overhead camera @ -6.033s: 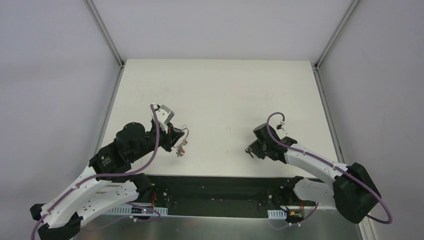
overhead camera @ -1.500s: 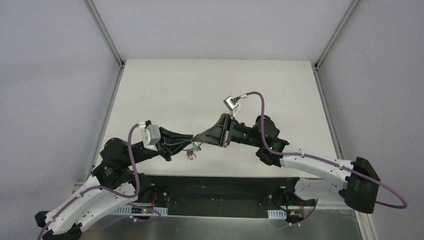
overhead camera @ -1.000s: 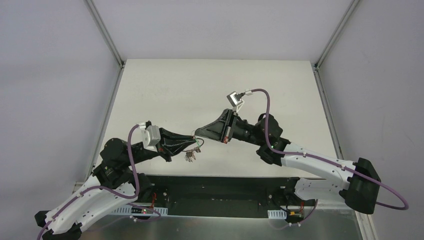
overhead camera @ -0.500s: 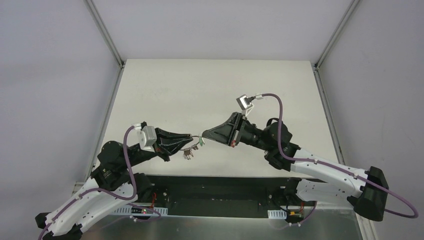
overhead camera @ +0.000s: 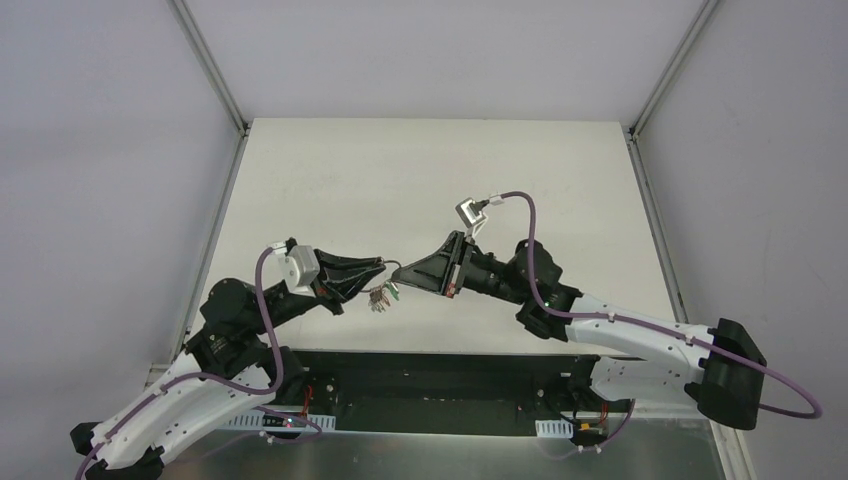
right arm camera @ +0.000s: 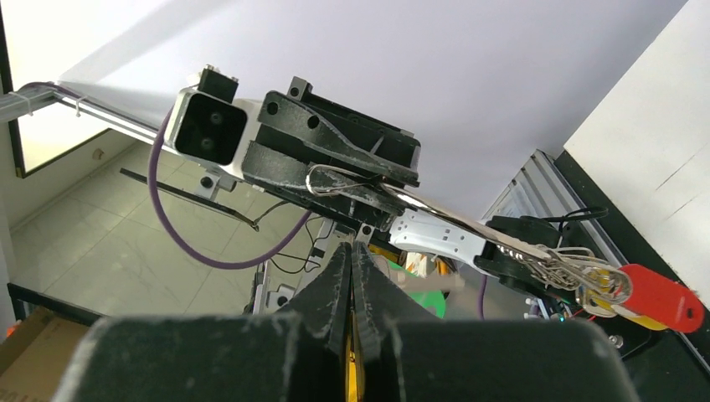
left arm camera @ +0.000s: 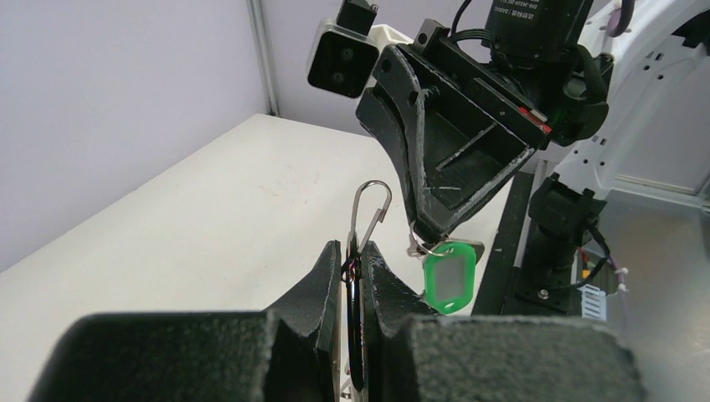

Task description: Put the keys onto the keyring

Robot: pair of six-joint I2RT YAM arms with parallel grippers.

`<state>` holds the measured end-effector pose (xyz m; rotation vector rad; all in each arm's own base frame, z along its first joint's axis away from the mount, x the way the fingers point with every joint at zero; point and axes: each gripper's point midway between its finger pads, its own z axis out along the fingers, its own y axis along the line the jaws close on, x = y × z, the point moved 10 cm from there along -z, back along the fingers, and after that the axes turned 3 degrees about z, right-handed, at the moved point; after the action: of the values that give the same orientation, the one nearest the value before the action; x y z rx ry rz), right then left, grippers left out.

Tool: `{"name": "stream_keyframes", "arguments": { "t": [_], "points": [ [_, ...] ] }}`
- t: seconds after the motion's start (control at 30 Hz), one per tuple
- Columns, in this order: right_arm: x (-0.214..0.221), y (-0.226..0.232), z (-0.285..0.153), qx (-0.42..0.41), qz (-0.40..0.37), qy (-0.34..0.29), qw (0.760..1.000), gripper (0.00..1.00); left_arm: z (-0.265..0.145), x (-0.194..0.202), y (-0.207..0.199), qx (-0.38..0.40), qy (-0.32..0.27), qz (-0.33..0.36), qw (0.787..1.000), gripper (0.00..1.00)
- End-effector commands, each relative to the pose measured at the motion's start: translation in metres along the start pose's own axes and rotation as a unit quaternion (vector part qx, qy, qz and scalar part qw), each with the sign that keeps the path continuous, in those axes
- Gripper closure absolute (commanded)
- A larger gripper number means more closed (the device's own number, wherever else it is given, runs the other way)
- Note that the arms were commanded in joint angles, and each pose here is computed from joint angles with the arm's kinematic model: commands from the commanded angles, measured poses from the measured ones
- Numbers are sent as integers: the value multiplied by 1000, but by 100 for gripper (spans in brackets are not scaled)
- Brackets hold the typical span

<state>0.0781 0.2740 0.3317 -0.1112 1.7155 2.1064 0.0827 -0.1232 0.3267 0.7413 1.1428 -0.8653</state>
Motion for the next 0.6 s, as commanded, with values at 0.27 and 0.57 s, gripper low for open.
{"name": "stream_keyframes", "arguments": {
  "t": [0.27, 0.57],
  "points": [
    [-12, 26, 17, -85, 16, -33, 996, 100, 5, -19, 8, -29, -52, 51, 997, 100],
    [-15, 25, 25, -91, 28, -46, 994, 100, 4, -19, 7, -19, -55, 53, 997, 100]
  ]
}}
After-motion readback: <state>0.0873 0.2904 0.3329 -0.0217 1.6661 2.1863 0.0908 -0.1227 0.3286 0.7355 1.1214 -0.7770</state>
